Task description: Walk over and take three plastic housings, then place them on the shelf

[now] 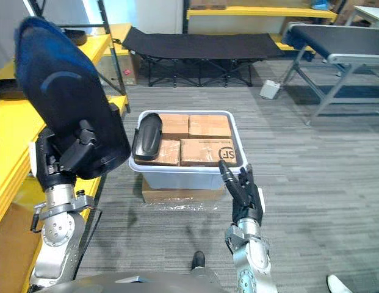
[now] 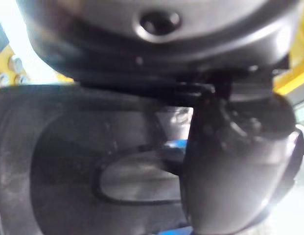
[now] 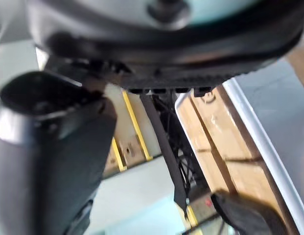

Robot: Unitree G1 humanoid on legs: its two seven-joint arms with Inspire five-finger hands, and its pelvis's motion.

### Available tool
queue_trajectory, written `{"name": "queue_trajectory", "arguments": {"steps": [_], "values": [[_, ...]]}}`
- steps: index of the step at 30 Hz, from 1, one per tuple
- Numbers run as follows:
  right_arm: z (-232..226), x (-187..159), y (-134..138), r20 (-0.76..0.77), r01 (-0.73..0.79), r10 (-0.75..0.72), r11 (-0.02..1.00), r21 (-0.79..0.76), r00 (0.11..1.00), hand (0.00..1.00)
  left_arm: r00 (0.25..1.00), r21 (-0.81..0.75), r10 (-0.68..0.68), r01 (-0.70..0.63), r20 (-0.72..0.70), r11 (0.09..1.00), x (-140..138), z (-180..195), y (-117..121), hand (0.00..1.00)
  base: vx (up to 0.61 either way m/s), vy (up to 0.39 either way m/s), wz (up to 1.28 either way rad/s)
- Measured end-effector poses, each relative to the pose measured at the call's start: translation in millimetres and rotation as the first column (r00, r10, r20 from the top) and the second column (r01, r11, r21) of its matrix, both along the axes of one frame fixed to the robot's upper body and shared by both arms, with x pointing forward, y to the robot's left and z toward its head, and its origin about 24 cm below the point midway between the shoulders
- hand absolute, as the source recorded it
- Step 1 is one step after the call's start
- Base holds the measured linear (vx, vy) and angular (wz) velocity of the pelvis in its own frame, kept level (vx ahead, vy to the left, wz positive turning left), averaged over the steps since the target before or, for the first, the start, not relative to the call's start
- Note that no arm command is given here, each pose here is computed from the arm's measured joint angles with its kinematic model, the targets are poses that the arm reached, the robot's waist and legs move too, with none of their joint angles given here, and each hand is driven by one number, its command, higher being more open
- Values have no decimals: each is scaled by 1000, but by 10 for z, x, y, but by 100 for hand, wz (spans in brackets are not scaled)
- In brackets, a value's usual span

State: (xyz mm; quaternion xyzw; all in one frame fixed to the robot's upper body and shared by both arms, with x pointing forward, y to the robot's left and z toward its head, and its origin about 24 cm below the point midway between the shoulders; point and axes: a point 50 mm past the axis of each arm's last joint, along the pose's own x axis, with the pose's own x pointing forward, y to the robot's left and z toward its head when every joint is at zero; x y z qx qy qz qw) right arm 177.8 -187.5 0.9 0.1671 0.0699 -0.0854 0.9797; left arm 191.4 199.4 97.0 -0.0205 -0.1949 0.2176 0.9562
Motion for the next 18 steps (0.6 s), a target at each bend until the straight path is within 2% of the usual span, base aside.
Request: {"name": "queue_trajectory", "arguments": {"steps": [4,10,15,18], "values": [[-27,182,202,-7,-177,177,981,-82,984,100,991,-20,129,-129,18,991,-153,42,182,0,5,1,61],[-45,412,403,-22,-298,299,938,-178,954,100,940,-20,340,-340,3,940,-432,27,509,0,22,33,63],[92,603,560,31,-354,370,907,-229,928,100,910,9,410,-410,-61,912,-661,-78,619,0,-11,46,29],[130,639,586,44,-366,387,898,-243,921,100,925,31,371,-369,-84,929,-691,-103,609,0,-45,19,47]]}}
